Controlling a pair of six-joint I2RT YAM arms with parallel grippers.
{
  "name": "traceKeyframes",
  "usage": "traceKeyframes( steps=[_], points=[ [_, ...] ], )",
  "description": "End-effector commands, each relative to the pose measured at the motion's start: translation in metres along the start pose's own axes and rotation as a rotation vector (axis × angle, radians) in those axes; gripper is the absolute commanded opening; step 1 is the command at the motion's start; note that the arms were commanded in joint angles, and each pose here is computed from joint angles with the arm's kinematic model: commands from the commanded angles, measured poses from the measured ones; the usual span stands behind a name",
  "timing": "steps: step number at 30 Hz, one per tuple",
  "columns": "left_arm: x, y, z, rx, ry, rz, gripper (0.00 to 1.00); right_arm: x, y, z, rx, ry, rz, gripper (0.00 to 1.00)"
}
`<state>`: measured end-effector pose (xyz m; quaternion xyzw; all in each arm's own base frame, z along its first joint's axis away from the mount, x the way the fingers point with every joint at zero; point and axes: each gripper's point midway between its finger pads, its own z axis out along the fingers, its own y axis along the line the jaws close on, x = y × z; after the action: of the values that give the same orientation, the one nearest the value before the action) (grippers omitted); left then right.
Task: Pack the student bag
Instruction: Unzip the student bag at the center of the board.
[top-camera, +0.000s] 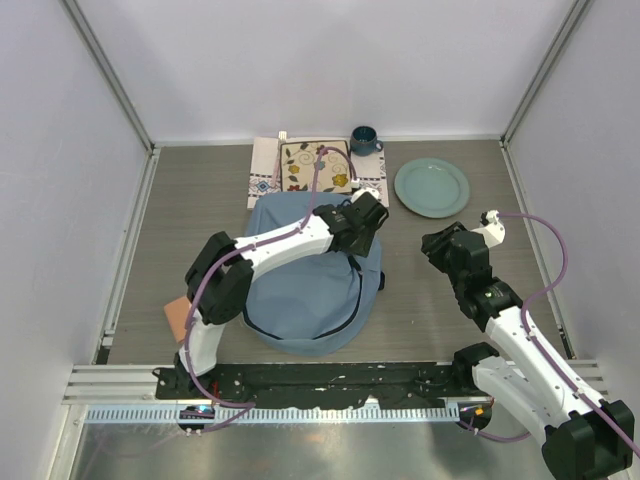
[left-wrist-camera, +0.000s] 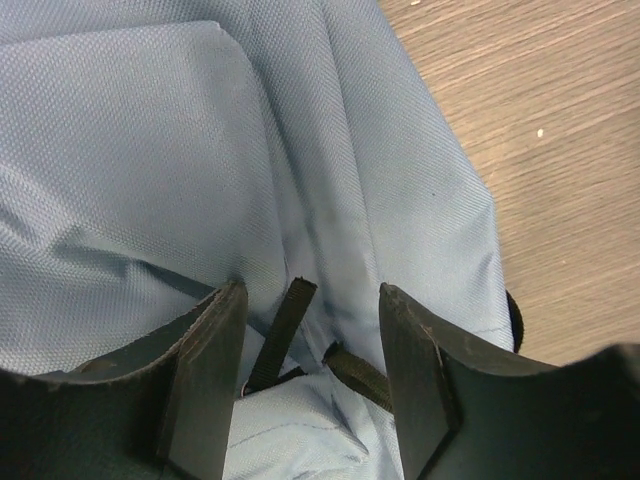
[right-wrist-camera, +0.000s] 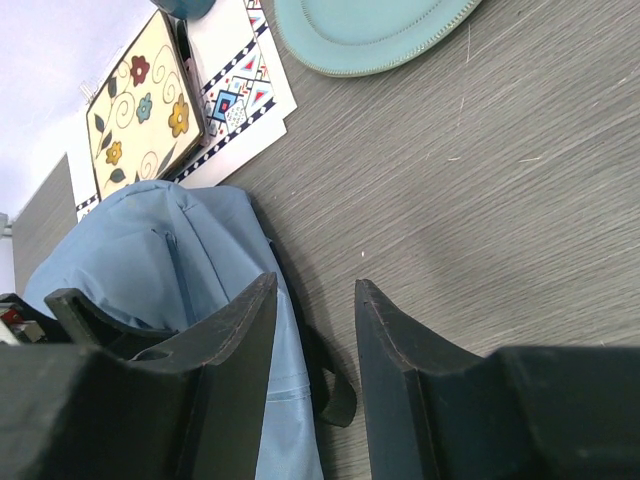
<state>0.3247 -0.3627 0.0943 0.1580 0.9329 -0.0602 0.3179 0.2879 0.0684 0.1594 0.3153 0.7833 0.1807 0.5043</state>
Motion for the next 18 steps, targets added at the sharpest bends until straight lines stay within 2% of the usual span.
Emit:
traceKeyframes(
  steps=[1,11,18],
  points=[
    [-0.007,0.009,0.005,-0.076,-0.018,0.112,0.58,-0.007,-0.001,0.0,0.001,-0.031,-0.006,0.42],
    [0.01,0.016,0.007,-0.21,0.003,0.286,0.57,-0.006,-0.002,0.0,0.005,-0.031,-0.003,0.42],
    [0.009,0.022,0.005,-0.261,-0.005,0.33,0.42,-0.006,-0.003,0.001,0.006,-0.03,-0.002,0.42]
  ],
)
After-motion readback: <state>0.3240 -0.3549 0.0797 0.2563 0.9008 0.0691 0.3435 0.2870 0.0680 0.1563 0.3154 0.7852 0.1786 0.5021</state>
